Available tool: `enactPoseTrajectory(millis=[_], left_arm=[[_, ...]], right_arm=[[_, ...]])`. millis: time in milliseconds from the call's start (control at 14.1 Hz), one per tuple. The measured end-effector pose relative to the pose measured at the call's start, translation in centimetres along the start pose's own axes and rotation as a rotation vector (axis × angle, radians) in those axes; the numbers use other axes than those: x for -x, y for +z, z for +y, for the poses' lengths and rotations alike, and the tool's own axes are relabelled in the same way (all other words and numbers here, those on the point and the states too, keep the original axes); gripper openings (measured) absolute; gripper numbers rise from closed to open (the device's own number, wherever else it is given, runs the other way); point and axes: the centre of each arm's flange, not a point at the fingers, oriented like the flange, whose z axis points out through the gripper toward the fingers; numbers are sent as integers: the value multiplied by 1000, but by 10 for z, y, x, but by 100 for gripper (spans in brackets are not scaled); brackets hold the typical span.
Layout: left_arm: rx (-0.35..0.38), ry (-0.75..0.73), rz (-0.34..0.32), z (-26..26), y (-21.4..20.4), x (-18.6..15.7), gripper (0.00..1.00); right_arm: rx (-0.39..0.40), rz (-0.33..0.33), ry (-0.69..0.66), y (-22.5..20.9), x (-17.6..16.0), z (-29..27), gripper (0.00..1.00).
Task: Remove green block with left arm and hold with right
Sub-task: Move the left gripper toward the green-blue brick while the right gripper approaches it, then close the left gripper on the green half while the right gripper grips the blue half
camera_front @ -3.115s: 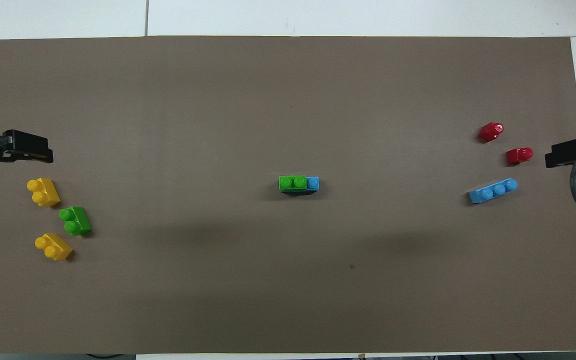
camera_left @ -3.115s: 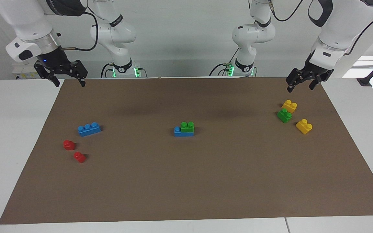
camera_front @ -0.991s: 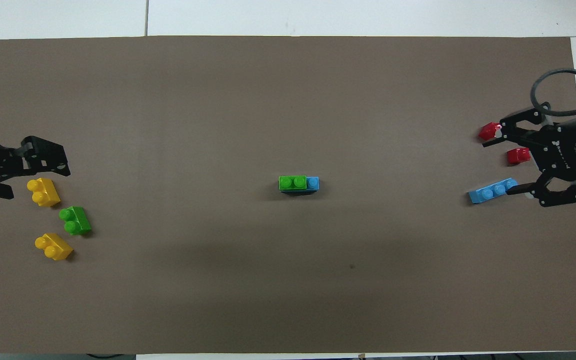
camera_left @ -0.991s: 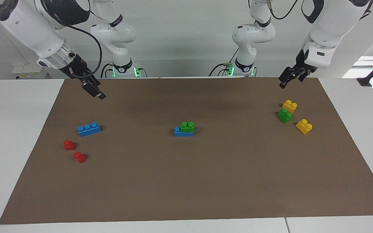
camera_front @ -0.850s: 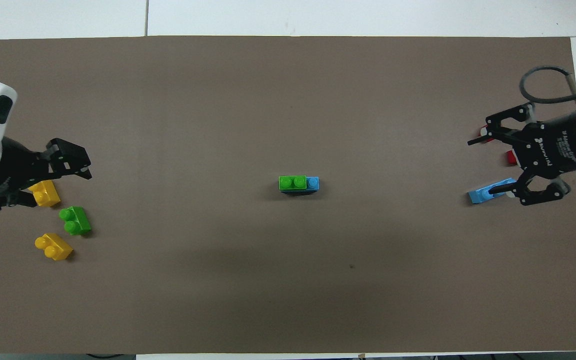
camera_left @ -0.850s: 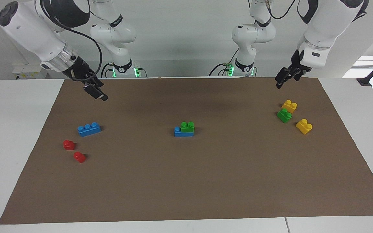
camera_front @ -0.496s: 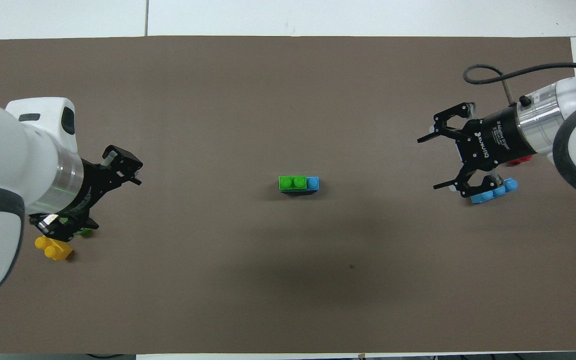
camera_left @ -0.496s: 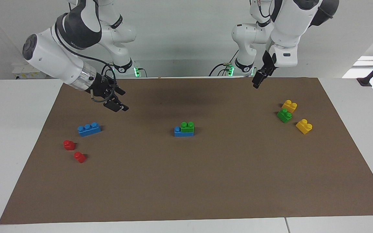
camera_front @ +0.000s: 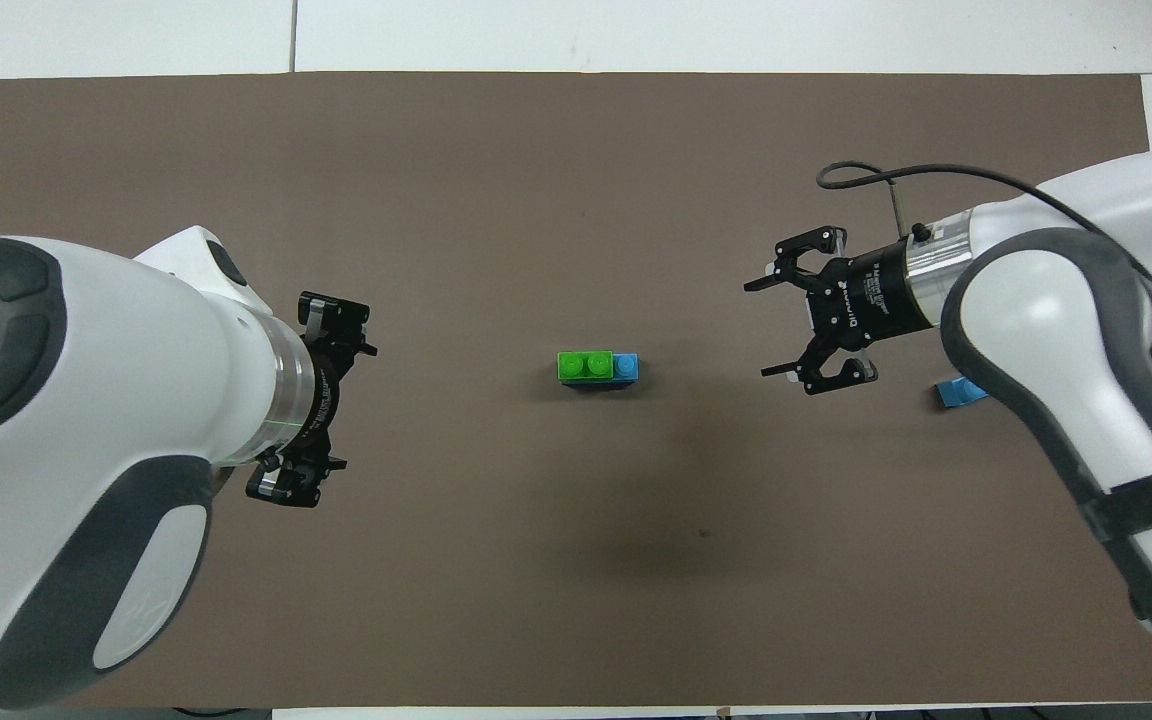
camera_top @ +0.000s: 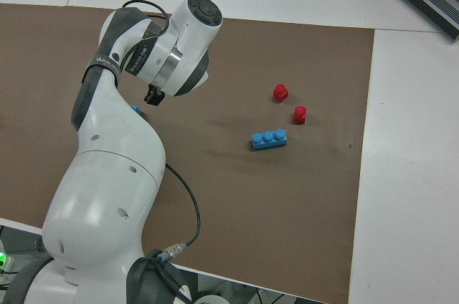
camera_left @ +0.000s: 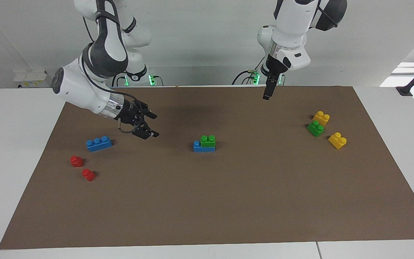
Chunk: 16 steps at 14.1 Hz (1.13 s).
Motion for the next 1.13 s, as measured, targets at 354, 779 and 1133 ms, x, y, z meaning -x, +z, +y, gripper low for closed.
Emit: enactPoseTrajectory(millis=[354, 779, 1133], left_arm=[[23, -126, -26, 8, 33, 32, 100], [-11, -199, -32, 25, 90, 76, 100], [-14, -283, -30, 41, 127, 108, 100]], right_arm=[[5, -14, 40, 38, -7, -1, 90], [-56, 1, 56, 73, 5, 1, 90], [-92, 16, 64, 116, 17, -2, 90]])
